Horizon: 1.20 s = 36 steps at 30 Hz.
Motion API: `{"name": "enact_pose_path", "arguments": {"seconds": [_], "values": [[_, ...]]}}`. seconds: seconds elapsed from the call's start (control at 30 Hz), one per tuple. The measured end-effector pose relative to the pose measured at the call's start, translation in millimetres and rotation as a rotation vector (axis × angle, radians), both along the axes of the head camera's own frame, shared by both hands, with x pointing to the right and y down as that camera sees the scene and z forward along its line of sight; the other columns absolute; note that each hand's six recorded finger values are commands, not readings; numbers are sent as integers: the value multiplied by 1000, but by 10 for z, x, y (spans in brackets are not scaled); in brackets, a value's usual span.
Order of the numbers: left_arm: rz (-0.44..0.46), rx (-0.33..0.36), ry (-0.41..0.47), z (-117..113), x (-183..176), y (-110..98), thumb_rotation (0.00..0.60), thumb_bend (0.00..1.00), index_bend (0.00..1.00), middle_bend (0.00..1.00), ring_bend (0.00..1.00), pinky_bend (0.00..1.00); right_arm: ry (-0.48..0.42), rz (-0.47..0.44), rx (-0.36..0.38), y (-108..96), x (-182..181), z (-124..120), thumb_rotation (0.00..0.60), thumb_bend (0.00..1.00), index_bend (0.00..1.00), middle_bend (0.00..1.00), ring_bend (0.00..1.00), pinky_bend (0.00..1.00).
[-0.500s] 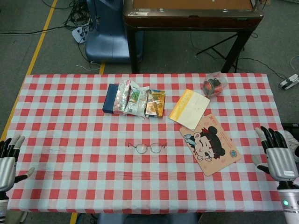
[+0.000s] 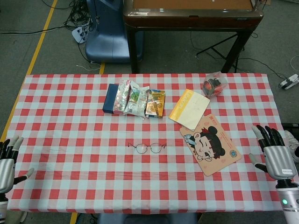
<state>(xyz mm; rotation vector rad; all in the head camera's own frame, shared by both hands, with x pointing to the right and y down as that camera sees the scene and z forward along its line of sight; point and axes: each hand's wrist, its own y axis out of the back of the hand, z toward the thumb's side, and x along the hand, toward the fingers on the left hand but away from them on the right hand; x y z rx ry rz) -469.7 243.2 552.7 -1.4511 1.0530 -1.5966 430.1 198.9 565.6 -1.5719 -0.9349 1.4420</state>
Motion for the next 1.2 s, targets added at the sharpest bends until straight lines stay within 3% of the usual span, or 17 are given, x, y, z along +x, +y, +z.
{"name": "enact_pose_path", "arguments": {"seconds": [0.07,0.17,0.27,0.4,0.5,0.67,0.93,1.2], "values": [[1,-1,0,1,1,4,600,165,0,0,0,0,-3,-11,-1,-5,-25,5,600,296,0,125,25,52],[1,0,1,-4,2,6,600,165,0,0,0,0,-10,-26,7,-25,-69,4,600,296,0,213,143,122],[0,1,0,-10,-4,9,600,165,0,0,0,0,-12,-37,15,-43,-109,11,600,300,0,335,320,273],[-1,-1,0,-12,-11,10,600,165,0,0,0,0,-17,-67,7,-74,-201,58,600,323,0,618,621,559],[1,3,3,-22,-5,10,600,165,0,0,0,0,-37,-106,0,-115,-342,109,600,359,0,790,786,709],[1,4,2,-37,-18,21,600,164,0,0,0,0,-78,-156,-40,-136,-568,229,600,444,0,934,964,846],[0,4,-5,-69,-59,12,600,165,0,0,0,0,-147,-252,-176,-52,-1030,541,600,609,0,1000,1000,973],[1,1,0,-73,-66,16,600,165,0,0,0,0,-220,-341,-269,22,-1574,799,600,710,0,1000,1000,997]]}}
